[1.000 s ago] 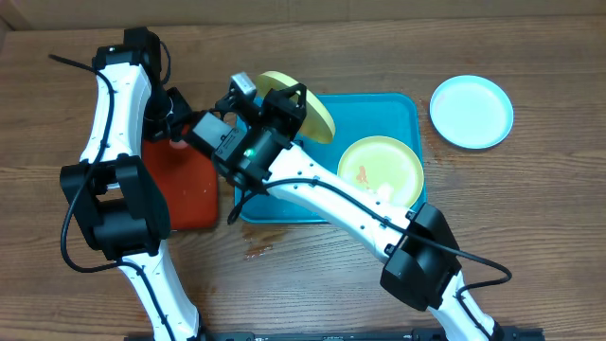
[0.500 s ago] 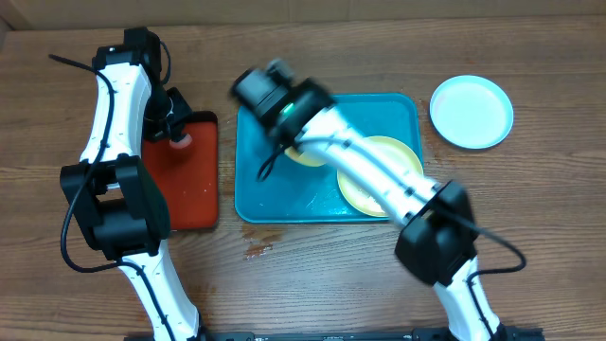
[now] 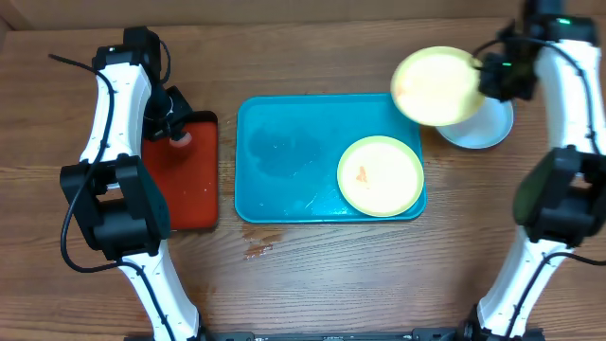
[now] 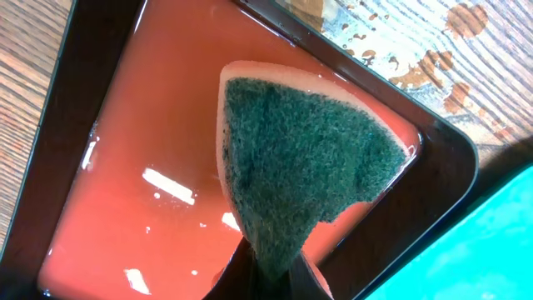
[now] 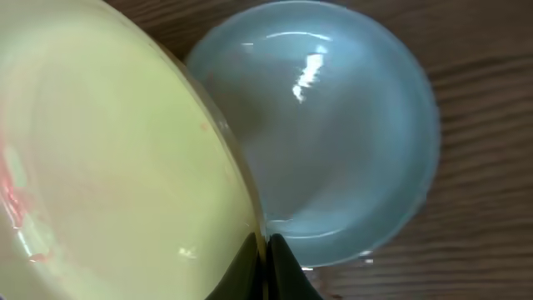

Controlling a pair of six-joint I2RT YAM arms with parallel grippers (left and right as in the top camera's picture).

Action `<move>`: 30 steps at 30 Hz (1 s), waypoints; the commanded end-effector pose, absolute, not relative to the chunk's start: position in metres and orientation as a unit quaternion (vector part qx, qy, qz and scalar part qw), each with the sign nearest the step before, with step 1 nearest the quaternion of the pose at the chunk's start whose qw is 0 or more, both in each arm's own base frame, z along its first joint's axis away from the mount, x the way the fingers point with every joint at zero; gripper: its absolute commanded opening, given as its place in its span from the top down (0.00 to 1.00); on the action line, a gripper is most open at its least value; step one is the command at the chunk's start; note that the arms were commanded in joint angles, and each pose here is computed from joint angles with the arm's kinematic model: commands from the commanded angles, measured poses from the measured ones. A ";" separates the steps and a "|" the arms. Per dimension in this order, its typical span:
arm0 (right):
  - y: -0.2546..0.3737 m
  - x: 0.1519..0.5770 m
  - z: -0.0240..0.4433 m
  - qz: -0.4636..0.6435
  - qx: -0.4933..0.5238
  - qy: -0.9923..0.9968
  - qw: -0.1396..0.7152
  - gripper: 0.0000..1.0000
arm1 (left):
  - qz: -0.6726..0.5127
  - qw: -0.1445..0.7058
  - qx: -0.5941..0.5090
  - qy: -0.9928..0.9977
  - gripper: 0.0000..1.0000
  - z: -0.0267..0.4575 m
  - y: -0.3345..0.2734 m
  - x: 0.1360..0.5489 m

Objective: Clean dirty plates on tray and stack at the side
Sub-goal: 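Place the yellow plate onto the white plate at the right, then grip the remaining yellow plate's rim with right gripper, drag it left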

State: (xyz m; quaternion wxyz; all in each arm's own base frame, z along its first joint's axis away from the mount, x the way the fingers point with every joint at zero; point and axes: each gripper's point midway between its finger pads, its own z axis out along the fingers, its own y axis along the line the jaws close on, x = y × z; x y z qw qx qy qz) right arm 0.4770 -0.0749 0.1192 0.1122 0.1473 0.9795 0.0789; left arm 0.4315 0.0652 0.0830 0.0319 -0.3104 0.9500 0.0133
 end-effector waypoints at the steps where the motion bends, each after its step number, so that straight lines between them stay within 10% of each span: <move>1: -0.097 0.464 0.097 0.119 0.190 0.971 0.088 0.96 | 0.006 0.047 -0.313 0.948 0.96 0.094 0.062 0.434; 10: -0.127 0.454 0.058 0.115 0.232 0.962 0.087 0.94 | 0.005 0.050 -0.312 0.949 0.96 0.095 0.062 0.435; 12: -0.125 0.453 0.052 0.116 0.234 0.962 0.085 0.53 | 0.005 0.050 -0.312 0.949 0.96 0.094 0.062 0.435; 13: -0.124 0.454 0.051 0.116 0.236 0.961 0.085 0.50 | 0.005 0.050 -0.312 0.949 0.96 0.094 0.062 0.435; 22: -0.027 0.471 0.110 0.324 0.067 0.933 0.141 0.49 | 0.005 0.052 -0.312 0.949 0.96 0.095 0.062 0.436; 30: 0.054 0.451 0.093 0.221 -0.113 0.964 0.098 0.43 | 0.004 0.055 -0.312 0.948 0.96 0.095 0.062 0.438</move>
